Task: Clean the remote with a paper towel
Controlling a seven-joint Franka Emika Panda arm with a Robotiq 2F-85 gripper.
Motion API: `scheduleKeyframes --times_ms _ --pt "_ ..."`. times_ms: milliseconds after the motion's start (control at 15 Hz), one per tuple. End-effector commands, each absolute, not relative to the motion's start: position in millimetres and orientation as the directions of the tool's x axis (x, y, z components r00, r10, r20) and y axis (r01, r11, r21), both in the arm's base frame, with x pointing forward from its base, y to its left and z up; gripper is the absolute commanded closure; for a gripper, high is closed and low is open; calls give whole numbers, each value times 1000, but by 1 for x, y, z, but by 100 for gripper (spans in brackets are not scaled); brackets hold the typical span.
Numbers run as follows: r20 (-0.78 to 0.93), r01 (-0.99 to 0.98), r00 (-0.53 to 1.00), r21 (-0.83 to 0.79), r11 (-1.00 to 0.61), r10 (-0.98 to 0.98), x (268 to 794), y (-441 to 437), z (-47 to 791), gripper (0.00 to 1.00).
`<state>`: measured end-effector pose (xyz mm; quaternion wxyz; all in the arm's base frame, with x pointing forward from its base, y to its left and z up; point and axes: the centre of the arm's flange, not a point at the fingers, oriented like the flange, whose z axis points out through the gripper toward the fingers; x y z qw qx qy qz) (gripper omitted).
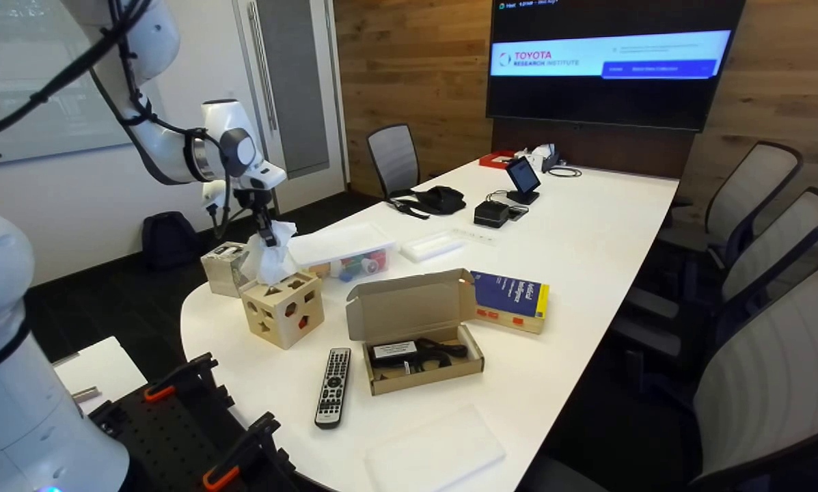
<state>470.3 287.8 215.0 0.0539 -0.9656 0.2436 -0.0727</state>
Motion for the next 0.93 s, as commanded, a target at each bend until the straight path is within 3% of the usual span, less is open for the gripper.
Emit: scheduleKeyframes --times_ms 0,867 --pt "92 -387 912 -138 -912 -401 507 330 182 100" --pt "49 -213 975 -86 -973 -218 536 444 106 100"
